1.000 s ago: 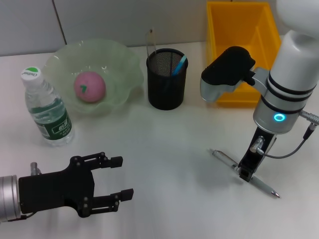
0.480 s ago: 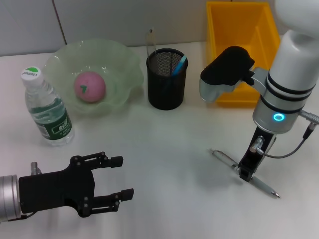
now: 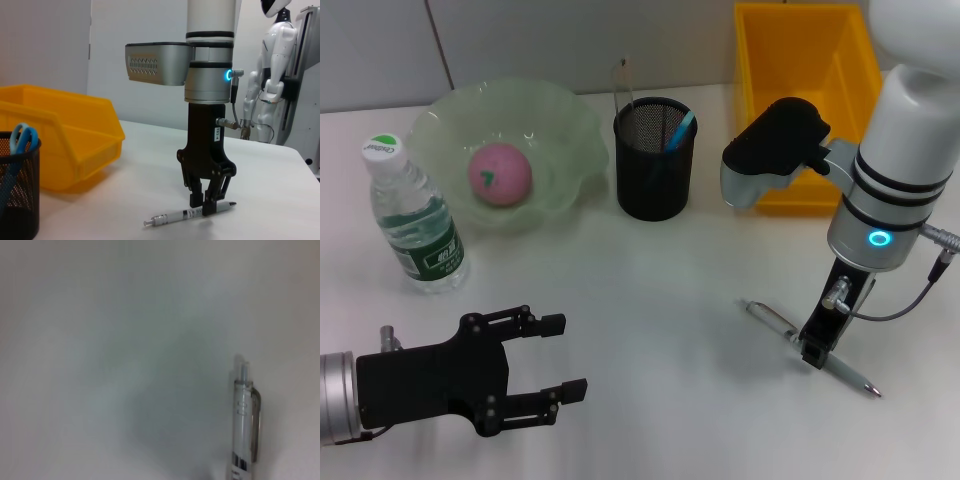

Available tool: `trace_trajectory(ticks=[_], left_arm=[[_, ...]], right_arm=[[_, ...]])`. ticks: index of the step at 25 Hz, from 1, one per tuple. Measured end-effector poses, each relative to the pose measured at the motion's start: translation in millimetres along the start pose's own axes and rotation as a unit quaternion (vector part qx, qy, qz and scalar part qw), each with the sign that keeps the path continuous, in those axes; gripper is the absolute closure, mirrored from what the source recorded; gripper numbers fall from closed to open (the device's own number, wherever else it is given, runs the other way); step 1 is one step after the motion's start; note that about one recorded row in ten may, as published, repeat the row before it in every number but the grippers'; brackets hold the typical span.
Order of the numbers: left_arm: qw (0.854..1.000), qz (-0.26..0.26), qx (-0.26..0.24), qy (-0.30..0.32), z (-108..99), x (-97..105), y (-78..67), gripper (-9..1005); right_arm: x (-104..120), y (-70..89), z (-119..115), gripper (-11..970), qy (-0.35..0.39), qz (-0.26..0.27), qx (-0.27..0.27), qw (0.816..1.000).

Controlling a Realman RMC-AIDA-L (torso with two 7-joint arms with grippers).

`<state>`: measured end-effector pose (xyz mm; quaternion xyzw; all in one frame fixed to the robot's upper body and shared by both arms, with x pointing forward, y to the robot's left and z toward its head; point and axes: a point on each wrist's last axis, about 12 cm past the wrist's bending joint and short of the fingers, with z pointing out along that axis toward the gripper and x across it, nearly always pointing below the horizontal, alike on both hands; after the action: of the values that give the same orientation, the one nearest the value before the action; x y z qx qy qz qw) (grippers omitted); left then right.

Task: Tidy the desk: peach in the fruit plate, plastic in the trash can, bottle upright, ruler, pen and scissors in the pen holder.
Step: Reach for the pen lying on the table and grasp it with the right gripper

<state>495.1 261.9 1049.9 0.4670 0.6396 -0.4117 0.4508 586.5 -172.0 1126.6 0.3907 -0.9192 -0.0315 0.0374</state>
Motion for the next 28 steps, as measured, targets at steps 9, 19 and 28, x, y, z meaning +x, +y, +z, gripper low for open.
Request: trace_trajectory(ticks=[9,19,28], left_arm=[[1.0,0.0,-0.001,-0.001,-0.1,-0.2,0.2,243],[1.0,0.001,-0.001,-0.001,-0.1,-0.4,0.3,243],[1.0,0.0,-0.003,-0.003,-0.3,-0.5,0.4,243]], right_arm=[[0.4,-0.2,0.9,739,0.001,0.001,-0.001,1.0],[0.6,-0.5,2.2,754,0.0,0.002,-0.001,1.0],[0.8,0.1,4.6,767,0.006,0.0,-0.001,1.0]])
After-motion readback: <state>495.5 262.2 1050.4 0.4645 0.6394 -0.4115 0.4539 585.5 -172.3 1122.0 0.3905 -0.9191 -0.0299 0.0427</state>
